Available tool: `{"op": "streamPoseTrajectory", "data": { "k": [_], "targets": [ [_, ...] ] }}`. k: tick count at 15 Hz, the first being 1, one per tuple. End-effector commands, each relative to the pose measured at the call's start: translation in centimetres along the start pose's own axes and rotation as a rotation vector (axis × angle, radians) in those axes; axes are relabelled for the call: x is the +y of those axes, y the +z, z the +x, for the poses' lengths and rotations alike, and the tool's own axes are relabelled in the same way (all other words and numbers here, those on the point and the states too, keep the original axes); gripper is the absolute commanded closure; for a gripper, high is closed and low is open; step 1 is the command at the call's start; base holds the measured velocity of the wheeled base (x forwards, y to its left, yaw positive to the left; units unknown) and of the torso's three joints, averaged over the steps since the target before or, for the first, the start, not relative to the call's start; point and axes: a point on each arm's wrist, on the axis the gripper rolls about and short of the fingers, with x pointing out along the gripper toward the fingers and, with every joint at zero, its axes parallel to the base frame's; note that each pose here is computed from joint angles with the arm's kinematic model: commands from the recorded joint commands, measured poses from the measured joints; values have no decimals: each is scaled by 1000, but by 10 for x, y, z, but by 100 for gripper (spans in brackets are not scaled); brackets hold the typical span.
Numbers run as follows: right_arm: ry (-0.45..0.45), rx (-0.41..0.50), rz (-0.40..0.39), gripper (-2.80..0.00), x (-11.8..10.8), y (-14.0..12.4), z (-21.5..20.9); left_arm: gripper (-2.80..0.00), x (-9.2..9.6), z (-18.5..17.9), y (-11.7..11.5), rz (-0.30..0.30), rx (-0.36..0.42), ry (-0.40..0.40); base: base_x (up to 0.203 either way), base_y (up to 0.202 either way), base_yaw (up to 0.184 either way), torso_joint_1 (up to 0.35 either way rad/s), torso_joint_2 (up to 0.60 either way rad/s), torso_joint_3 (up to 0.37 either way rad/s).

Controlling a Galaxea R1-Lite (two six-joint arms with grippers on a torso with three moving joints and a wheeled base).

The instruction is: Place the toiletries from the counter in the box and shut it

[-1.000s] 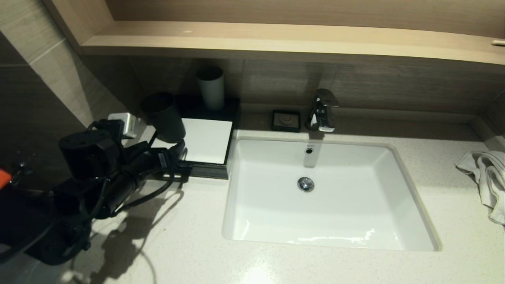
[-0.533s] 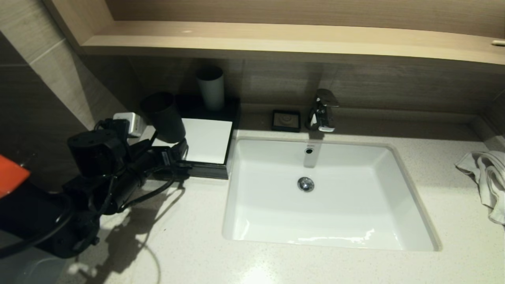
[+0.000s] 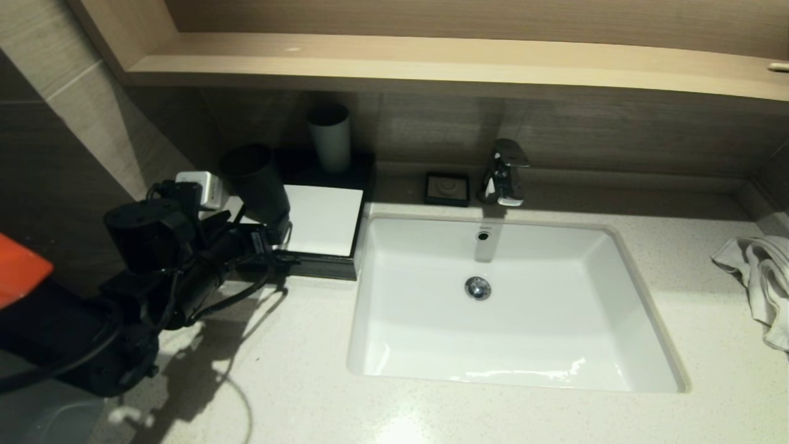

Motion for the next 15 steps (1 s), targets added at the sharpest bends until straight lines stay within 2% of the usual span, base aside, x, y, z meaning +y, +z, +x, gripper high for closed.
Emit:
{"op": "streamPoseTrajectory", "data": {
  "k": [1, 11, 15],
  "targets": [
    [0, 0, -1, 0, 0, 0, 0, -280, -1, 3, -1, -1, -4, 1, 0, 0, 0, 0, 0, 0],
    [1, 0, -1, 0, 0, 0, 0, -280, -2, 11, -2, -2, -14, -1, 0, 0, 0, 0, 0, 0],
    [1, 0, -1, 0, 0, 0, 0, -280, -3, 14, 6, -7, -45, 0, 0, 0, 0, 0, 0, 0]
  ]
}}
